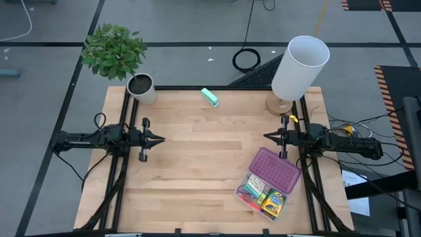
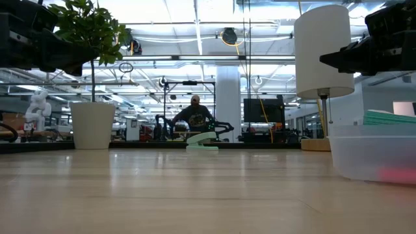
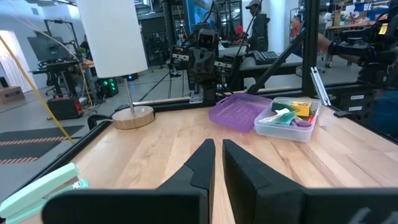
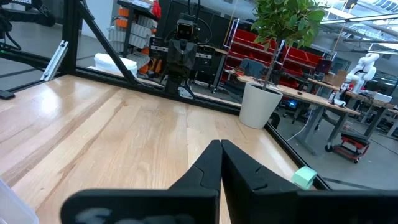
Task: Pack school essentials
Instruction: Return to Home Position
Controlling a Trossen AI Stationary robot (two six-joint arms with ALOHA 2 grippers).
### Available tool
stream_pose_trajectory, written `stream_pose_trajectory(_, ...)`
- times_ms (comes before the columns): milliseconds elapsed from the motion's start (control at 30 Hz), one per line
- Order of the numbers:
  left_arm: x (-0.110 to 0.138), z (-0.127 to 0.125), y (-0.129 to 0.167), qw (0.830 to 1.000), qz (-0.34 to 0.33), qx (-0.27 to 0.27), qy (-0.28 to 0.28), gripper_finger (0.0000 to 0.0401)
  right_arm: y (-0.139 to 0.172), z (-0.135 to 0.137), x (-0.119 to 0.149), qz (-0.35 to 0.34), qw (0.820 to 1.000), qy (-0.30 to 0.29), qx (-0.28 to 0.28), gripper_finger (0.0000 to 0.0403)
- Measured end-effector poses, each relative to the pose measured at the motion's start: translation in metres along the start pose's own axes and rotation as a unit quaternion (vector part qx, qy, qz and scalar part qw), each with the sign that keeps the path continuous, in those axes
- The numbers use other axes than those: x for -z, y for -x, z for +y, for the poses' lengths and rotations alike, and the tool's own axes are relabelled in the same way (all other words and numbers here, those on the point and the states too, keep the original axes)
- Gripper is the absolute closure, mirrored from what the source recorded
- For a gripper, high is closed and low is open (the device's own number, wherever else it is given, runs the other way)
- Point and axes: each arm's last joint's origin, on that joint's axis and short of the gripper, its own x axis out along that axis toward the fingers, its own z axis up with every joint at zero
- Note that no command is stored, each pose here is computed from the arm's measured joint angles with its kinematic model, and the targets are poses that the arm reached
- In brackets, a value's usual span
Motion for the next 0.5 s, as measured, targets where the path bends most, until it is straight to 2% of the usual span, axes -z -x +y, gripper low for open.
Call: stream_pose_trajectory(500,0.0000,0.0000,0.0000,1.000,0.000,0.000,0.005,0.0366,0.0000,0.0000,0.0000,0.000,1.000,0.000,0.000,0.0403)
